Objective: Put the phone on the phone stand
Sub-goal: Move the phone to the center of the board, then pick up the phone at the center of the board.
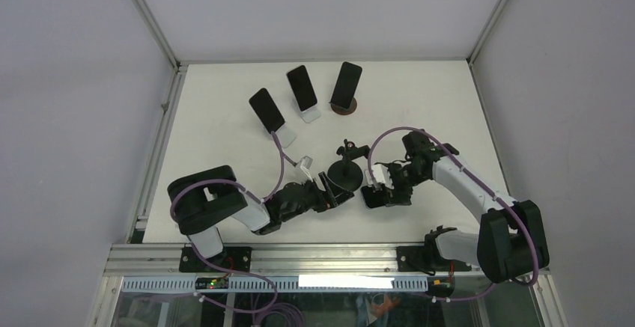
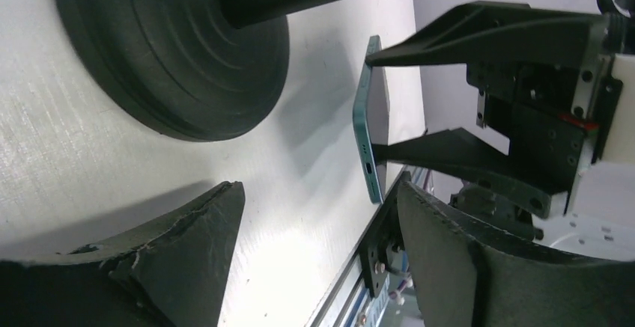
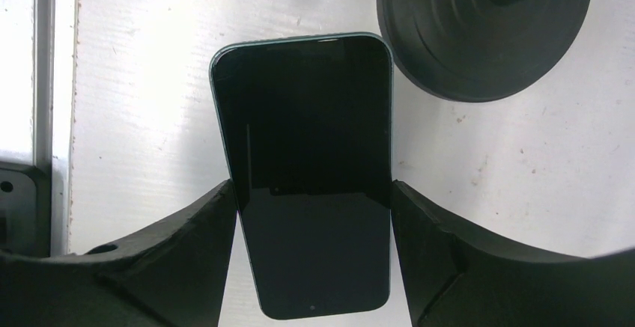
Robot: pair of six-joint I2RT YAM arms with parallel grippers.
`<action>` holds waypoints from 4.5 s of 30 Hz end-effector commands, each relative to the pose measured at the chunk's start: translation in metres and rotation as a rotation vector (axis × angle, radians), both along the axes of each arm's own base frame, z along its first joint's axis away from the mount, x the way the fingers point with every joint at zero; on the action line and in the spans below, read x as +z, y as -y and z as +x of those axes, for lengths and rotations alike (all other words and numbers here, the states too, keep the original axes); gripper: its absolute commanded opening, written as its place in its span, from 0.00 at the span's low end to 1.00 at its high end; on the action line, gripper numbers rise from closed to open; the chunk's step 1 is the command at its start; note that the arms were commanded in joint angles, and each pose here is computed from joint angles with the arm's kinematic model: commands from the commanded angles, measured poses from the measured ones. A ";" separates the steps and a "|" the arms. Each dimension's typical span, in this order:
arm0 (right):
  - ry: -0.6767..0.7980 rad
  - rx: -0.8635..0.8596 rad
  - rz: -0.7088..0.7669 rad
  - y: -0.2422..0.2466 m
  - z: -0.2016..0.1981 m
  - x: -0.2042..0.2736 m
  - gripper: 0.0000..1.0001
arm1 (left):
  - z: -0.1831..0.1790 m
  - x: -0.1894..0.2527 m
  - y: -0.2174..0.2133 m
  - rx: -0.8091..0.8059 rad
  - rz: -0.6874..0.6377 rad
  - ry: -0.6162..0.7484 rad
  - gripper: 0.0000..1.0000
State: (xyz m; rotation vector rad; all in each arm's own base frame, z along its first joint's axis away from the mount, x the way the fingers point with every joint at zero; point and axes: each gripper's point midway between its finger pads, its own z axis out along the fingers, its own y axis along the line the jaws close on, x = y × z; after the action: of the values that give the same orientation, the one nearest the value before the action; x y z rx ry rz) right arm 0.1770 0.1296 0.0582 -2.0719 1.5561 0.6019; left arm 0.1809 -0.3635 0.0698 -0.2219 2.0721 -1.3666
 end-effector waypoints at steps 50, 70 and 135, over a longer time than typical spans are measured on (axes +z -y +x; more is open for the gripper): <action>-0.024 -0.063 -0.045 -0.037 -0.009 0.002 0.95 | -0.002 0.032 0.038 0.019 -0.292 0.001 0.00; -0.129 -0.242 -0.050 0.023 -0.026 0.062 0.99 | -0.027 0.054 0.037 -0.169 -0.198 0.257 0.00; -0.443 -0.120 0.327 -0.048 -0.057 0.086 0.00 | -0.047 0.147 -0.015 -0.259 -0.005 0.968 0.00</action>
State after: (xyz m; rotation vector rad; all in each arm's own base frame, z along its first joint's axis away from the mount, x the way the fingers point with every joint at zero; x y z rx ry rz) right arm 0.1192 0.1724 0.1247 -1.6493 1.7530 1.2409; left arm 0.1329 -0.3516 0.1828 0.6647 1.4285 -1.2379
